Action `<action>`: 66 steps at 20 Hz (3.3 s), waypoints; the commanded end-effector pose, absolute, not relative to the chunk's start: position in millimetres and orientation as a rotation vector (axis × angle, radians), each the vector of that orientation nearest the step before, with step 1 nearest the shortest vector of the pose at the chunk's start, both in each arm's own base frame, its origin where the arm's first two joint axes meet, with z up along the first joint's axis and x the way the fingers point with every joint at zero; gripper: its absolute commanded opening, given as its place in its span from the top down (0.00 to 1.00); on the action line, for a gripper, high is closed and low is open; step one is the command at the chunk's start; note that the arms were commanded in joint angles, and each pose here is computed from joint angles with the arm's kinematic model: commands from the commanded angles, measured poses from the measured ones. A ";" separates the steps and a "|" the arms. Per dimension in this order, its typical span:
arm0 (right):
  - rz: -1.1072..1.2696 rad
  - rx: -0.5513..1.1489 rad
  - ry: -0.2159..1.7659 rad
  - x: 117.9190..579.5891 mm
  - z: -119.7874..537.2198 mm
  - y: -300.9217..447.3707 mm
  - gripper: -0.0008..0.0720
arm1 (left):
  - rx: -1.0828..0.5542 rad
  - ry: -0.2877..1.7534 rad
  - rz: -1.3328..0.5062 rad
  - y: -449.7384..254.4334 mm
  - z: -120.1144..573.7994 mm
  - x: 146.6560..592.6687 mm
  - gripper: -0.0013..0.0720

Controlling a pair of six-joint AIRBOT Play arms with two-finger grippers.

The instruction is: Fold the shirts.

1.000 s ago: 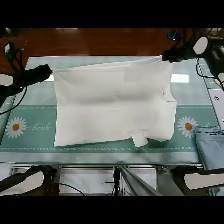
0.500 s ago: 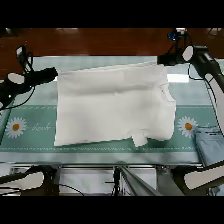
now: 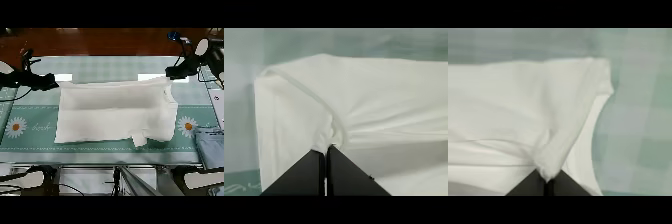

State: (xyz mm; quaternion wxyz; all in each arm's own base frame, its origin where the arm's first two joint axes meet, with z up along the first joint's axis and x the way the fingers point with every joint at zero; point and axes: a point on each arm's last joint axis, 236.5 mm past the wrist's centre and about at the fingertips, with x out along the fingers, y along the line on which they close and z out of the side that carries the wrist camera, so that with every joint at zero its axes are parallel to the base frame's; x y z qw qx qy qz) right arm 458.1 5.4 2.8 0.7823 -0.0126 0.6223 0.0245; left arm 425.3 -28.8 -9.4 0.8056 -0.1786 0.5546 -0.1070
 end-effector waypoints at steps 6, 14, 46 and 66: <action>0.077 0.016 1.676 403.5 -49.2 11.1 0.96 | -0.384 1.389 -0.180 -18.5 -59.9 402.4 0.94; 0.058 0.022 1.596 426.2 -58.8 9.7 0.96 | -0.384 1.377 -0.177 -19.9 -64.8 407.7 0.94; 0.154 0.775 1.589 206.3 -44.9 -1.8 0.31 | -0.771 1.599 -0.369 -29.3 -72.0 193.8 0.13; 0.210 0.786 1.352 234.5 -18.5 15.3 0.31 | -0.697 1.704 -0.264 -24.0 -94.2 185.3 0.13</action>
